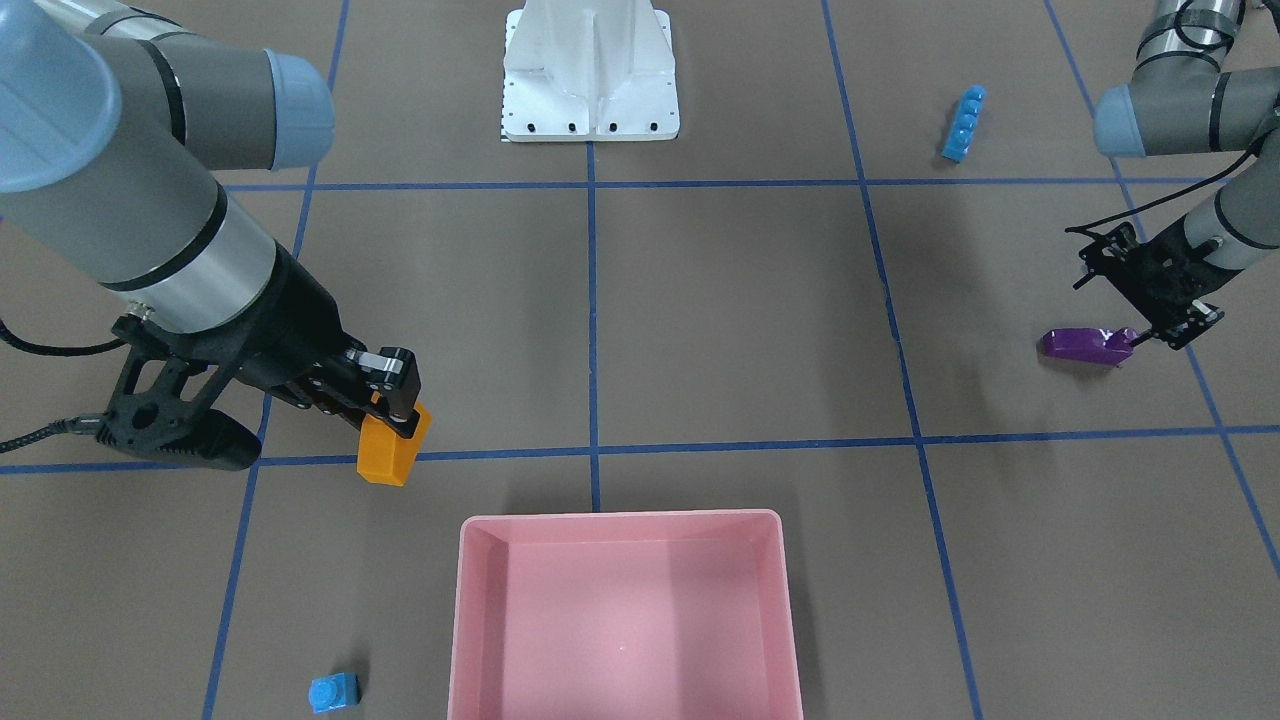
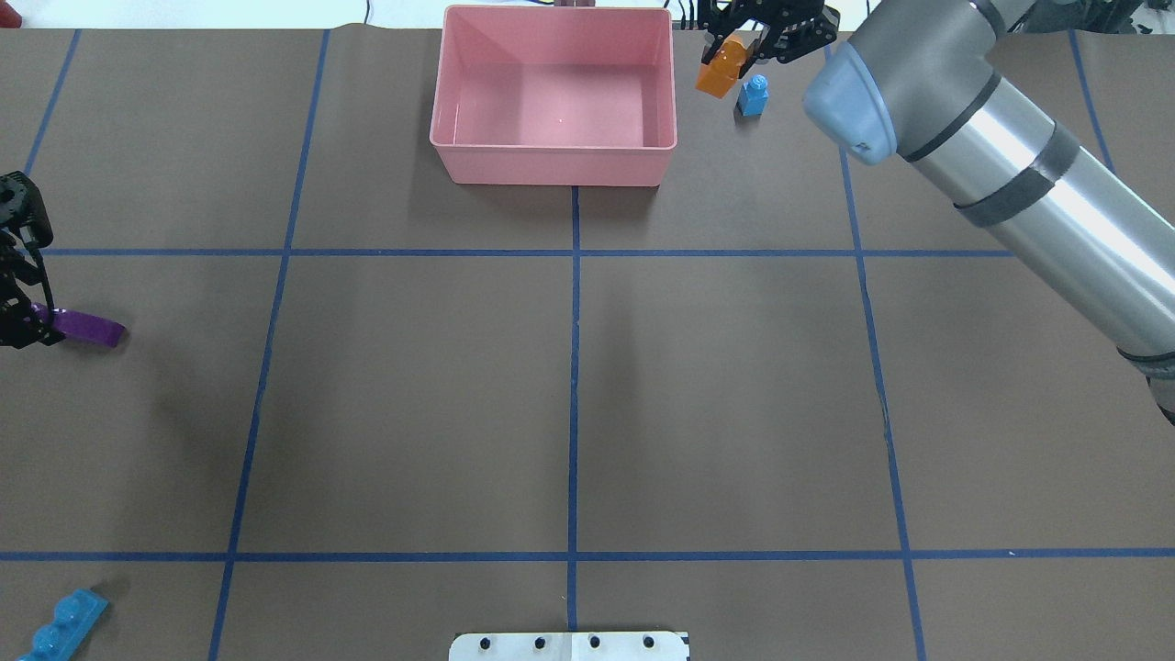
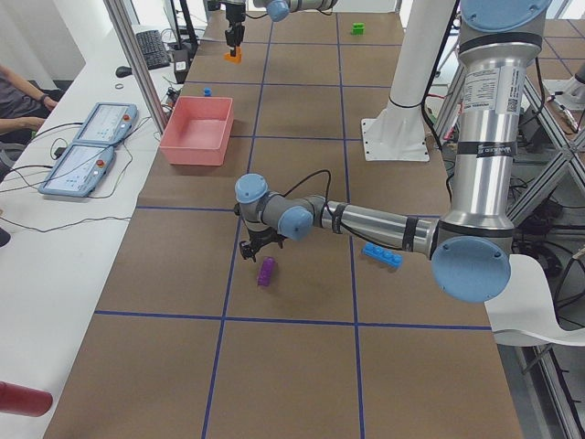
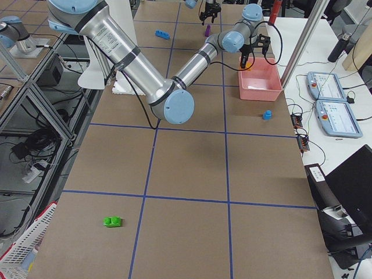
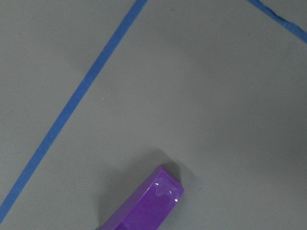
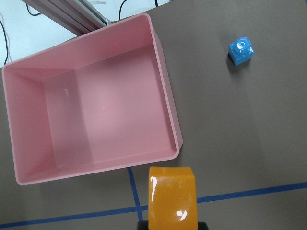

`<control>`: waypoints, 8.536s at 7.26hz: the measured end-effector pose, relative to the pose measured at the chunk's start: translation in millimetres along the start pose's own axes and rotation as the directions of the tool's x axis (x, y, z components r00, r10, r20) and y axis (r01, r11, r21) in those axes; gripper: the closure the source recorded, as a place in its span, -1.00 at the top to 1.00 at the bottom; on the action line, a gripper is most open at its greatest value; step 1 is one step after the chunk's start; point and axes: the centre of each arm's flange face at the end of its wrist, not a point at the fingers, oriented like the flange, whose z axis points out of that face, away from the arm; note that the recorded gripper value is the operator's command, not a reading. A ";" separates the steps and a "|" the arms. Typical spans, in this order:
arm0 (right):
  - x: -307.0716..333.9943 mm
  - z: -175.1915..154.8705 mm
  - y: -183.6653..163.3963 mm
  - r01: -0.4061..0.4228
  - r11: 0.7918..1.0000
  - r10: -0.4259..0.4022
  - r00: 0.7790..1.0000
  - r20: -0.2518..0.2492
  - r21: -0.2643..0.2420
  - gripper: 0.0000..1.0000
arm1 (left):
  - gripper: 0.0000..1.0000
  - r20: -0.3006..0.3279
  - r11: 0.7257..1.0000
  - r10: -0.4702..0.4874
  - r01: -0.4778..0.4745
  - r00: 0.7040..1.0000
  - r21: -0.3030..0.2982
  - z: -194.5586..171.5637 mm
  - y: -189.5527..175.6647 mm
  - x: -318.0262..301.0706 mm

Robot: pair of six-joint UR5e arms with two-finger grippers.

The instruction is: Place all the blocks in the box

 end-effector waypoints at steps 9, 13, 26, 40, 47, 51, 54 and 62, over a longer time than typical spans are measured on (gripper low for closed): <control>-66.4 2.5 3.1 -0.034 0.999 0.034 0.999 0.006 0.040 -1.00 | 0.98 -0.013 0.997 0.059 -0.060 0.998 -0.048 46.9 8.4 -36.3; -74.0 3.8 9.3 -0.038 0.999 0.037 0.999 0.010 0.037 -1.00 | 0.58 -0.020 0.997 0.050 -0.051 0.999 -0.056 56.9 16.2 -38.2; -91.4 92.7 -28.1 0.049 0.993 -0.042 0.997 -0.061 0.105 -1.00 | -1.00 -0.087 0.974 -0.201 0.209 0.976 0.093 -45.0 -78.7 14.0; 54.0 71.9 -152.8 0.291 0.953 -0.261 0.931 -0.254 0.088 1.00 | -1.00 -0.190 0.681 -0.598 0.619 0.779 0.392 -178.5 -474.2 19.9; 141.1 204.6 -134.2 0.436 0.884 -0.386 0.884 -0.263 0.169 1.00 | 0.99 -0.047 0.657 -0.650 0.592 0.758 0.467 -72.6 -579.9 85.7; 123.6 245.4 -121.4 0.482 0.854 -0.419 0.861 -0.288 0.198 0.93 | 1.00 -0.063 0.612 -0.687 0.624 0.724 0.486 -70.8 -591.4 103.6; 117.1 256.4 -128.8 0.486 0.848 -0.407 0.853 -0.327 0.212 0.08 | 1.00 -0.070 0.607 -0.686 0.622 0.725 0.494 -74.8 -593.5 107.4; 76.4 178.2 -163.2 0.446 0.865 -0.404 0.891 -0.207 0.232 -1.00 | 1.00 -0.194 0.604 -0.685 0.696 0.702 0.388 -154.7 -512.0 77.3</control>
